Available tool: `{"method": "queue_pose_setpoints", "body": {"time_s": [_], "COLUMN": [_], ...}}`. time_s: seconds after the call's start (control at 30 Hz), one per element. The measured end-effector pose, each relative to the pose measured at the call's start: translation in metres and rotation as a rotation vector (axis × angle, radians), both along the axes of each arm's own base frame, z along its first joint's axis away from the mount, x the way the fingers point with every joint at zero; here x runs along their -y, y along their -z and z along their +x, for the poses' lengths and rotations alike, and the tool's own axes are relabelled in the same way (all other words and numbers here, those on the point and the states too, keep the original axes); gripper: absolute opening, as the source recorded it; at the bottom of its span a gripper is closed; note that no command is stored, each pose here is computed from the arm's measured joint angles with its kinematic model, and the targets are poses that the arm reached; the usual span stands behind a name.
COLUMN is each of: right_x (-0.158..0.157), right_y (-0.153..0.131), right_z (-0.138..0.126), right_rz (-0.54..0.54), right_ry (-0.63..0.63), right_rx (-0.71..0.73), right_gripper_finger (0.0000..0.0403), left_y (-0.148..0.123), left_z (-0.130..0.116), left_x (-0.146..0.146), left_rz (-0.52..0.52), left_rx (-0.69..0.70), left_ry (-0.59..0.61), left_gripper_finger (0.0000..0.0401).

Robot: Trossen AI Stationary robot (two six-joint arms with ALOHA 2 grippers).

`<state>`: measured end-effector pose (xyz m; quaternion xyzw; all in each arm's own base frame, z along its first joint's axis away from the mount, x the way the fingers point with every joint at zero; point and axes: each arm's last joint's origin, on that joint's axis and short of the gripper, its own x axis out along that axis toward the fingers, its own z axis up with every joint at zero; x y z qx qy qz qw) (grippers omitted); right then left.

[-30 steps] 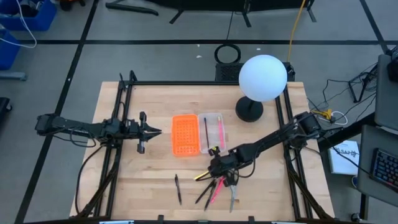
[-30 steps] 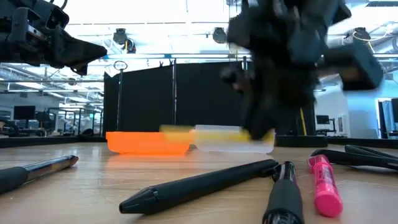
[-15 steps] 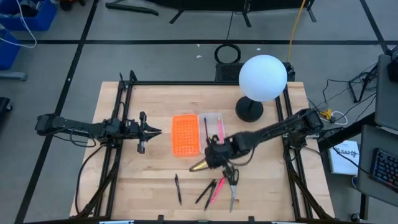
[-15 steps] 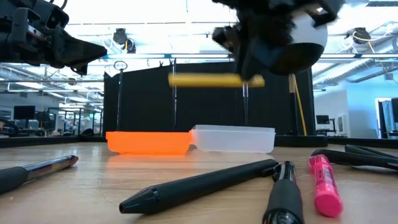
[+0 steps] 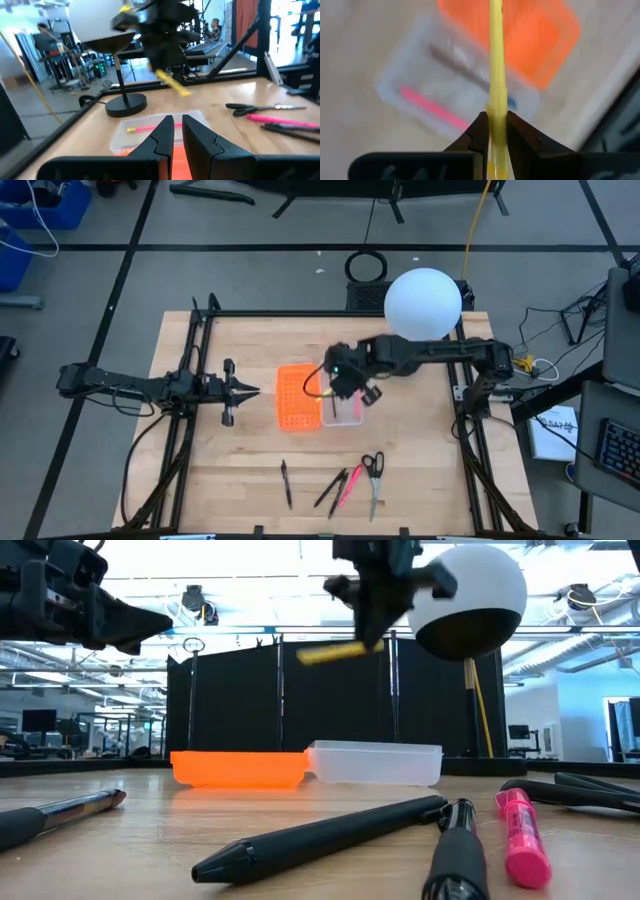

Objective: Pick & place school supplies into a supply box
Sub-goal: Put the yellow pen into the orange supply box

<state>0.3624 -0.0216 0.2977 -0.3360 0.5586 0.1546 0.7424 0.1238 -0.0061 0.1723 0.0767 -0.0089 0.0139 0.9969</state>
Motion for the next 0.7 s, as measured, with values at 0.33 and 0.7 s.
{"method": "queue_pose_setpoints", "body": {"time_s": [0.33,0.7], "right_x": [0.048,0.049], "right_y": [0.02,0.02], "right_z": [-0.006,0.003], "right_rz": [-0.231,-0.187], "right_ry": [-0.139,-0.387], "right_rx": [-0.235,-0.156], "right_gripper_finger": [0.0039,0.004], "left_y": [0.0,0.003], "left_z": [0.0,0.0], "left_x": [0.0,0.0], "left_rz": [0.105,0.128], "left_rx": [-0.006,-0.038], "left_ry": [-0.01,-0.008], "left_gripper_finger": [0.0047,0.0047]}}
